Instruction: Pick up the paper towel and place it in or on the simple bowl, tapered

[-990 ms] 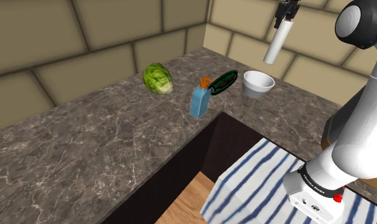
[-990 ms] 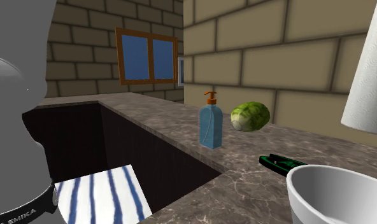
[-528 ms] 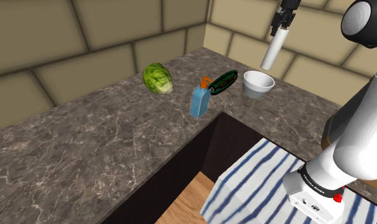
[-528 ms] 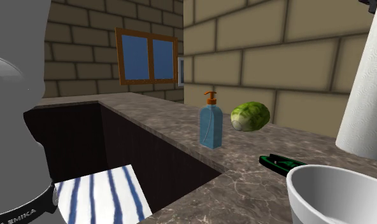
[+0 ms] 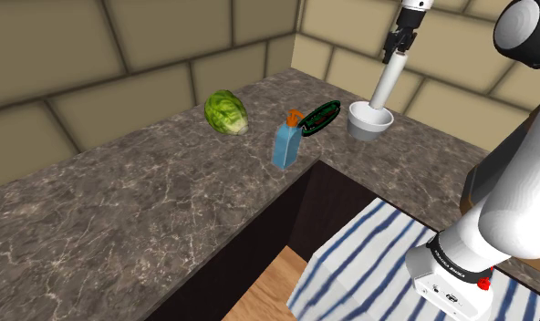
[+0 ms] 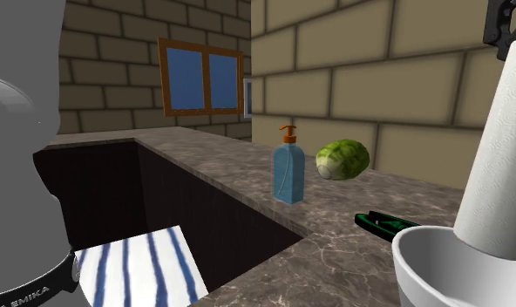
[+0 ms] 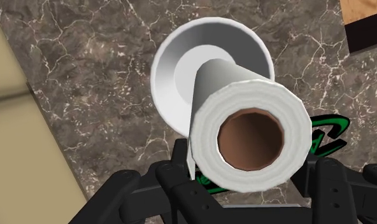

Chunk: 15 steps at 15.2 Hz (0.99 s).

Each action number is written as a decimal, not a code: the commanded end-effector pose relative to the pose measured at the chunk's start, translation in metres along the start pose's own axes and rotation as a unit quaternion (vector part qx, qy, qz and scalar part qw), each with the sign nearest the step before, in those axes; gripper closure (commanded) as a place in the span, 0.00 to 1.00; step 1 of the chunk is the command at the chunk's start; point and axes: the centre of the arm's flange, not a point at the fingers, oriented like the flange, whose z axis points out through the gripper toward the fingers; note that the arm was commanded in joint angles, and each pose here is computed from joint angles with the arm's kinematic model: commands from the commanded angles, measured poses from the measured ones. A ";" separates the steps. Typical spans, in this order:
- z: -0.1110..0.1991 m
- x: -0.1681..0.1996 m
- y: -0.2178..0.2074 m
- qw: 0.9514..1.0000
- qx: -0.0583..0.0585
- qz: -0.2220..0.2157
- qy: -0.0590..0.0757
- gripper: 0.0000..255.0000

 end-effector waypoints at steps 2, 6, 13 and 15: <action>0.016 0.000 0.000 1.000 0.000 0.000 0.000 1.00; 0.028 0.000 0.001 1.000 0.000 0.000 0.000 1.00; 0.028 0.000 0.001 1.000 0.000 0.000 0.000 0.00; 0.028 0.000 0.001 1.000 0.000 0.000 0.000 0.00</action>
